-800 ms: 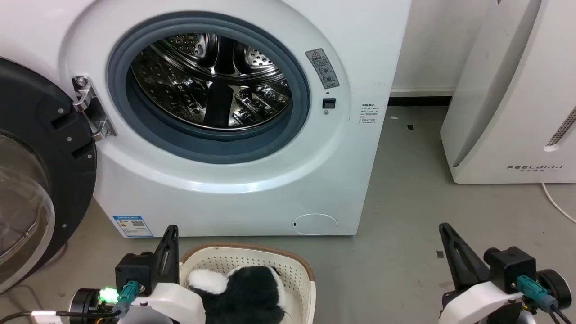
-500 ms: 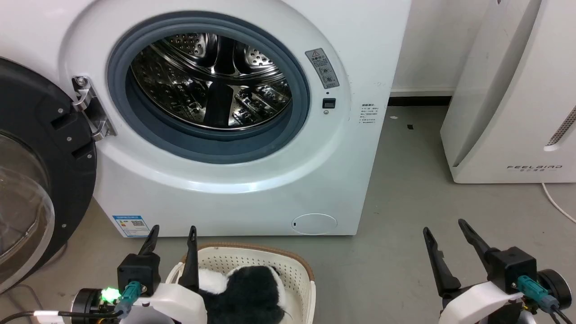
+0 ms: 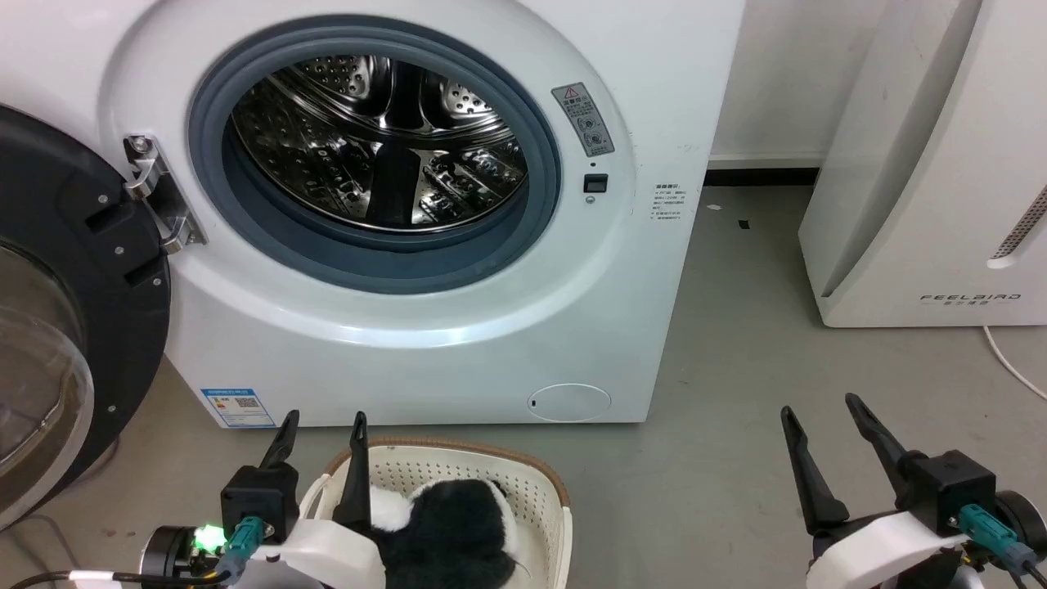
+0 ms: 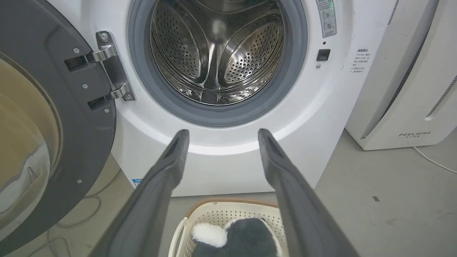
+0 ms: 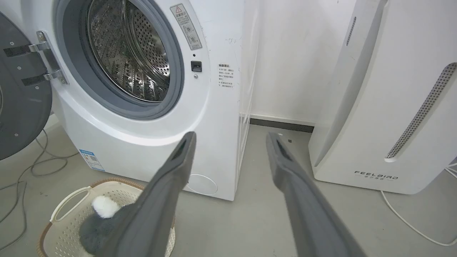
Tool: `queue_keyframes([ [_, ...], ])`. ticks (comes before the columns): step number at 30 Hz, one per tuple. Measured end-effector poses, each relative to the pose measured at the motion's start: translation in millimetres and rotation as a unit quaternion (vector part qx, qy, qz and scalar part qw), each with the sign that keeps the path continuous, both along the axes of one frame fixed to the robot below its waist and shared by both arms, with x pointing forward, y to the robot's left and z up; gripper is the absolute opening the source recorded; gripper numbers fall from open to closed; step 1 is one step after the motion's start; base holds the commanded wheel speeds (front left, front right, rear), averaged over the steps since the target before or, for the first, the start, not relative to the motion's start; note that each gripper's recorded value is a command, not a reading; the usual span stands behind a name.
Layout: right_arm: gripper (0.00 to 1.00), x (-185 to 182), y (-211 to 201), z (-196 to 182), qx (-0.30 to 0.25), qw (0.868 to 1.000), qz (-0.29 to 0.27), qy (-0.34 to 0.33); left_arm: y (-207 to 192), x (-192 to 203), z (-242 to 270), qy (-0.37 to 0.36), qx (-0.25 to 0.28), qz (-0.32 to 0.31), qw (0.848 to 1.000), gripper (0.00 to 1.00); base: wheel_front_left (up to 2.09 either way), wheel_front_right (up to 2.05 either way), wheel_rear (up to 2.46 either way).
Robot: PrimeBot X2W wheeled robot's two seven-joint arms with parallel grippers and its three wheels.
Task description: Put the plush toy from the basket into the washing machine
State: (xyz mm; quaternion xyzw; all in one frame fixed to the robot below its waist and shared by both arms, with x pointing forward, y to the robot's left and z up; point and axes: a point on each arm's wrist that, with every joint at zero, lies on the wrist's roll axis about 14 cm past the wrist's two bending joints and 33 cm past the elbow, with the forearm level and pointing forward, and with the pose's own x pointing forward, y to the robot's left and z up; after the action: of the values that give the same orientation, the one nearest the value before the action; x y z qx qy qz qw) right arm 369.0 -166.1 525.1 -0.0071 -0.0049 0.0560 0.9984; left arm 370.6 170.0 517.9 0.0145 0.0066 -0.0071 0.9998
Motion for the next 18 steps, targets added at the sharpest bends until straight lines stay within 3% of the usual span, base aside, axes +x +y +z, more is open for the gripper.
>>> queue_keyframes([
  [18,1.00,4.4,-5.7,-11.8,0.016,1.000,-0.009,0.007,-12.9,6.4,-37.2,0.046,-0.016,-0.015,0.999,1.00,0.00,0.00,0.00],
])
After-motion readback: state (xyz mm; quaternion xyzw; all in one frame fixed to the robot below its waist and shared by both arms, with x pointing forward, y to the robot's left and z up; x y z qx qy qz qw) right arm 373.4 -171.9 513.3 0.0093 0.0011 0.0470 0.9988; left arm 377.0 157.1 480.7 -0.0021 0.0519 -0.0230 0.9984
